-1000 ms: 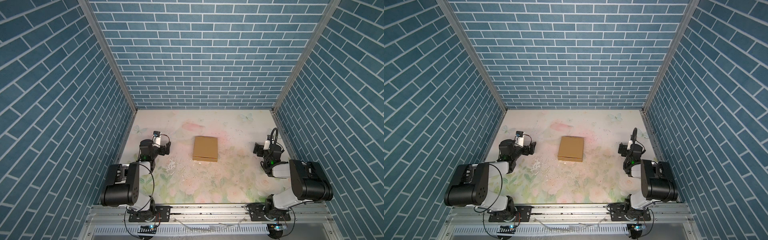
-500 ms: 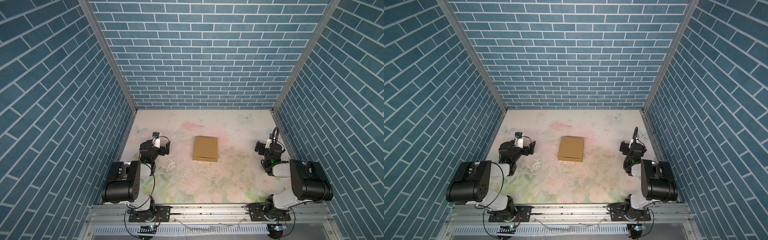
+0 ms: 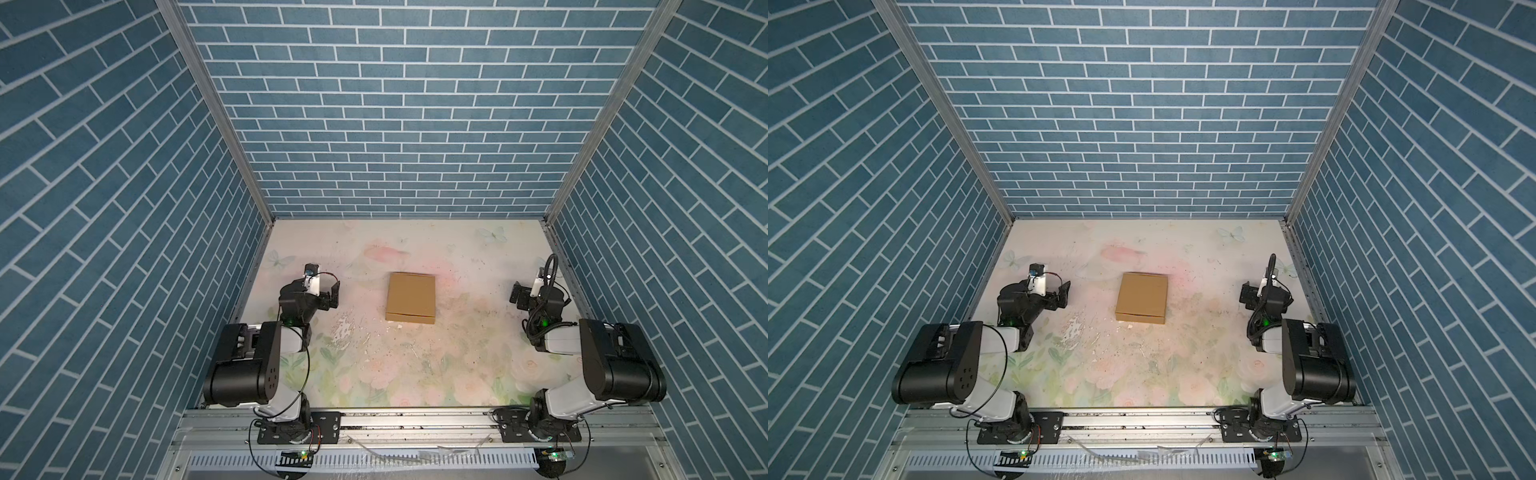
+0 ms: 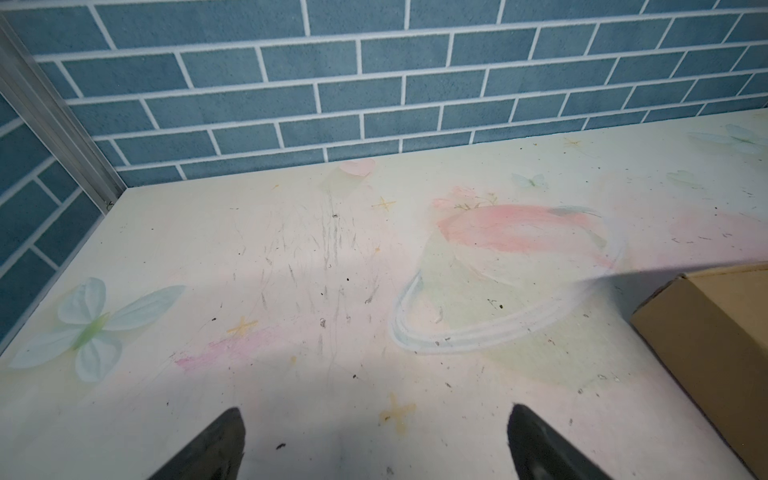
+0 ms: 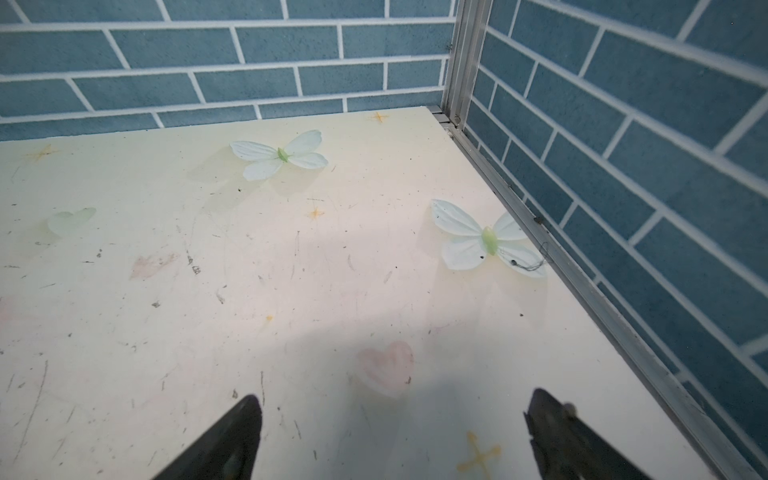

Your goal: Fold the paper box

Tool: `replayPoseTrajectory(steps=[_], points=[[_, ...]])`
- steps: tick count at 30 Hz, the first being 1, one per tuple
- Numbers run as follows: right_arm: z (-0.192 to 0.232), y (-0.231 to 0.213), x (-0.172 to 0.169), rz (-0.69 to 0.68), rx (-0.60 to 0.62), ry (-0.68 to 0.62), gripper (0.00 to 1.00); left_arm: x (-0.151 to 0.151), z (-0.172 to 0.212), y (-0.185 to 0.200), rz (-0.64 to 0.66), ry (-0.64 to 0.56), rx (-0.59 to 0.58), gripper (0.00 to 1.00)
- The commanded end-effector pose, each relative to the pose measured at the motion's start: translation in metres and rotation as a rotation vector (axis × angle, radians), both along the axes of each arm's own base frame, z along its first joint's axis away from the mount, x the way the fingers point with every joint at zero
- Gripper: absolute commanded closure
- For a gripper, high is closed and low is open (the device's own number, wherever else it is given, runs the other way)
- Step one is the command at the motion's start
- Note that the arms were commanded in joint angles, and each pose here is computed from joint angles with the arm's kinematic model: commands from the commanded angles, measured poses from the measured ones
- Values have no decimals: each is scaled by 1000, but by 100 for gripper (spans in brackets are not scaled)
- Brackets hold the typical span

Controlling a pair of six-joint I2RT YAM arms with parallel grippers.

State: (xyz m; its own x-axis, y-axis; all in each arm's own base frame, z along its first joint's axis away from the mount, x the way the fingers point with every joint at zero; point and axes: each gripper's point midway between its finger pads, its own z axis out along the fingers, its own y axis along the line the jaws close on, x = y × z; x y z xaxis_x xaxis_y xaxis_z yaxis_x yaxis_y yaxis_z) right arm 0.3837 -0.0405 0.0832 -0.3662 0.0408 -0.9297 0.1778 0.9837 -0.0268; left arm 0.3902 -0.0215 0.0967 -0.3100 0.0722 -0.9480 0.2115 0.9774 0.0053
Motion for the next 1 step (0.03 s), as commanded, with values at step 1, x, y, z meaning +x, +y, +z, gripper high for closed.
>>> replayPoseTrajectory(steps=[1], points=[[7, -1, 6, -18, 9, -23, 1, 0, 0, 7, 43, -7, -7, 1]])
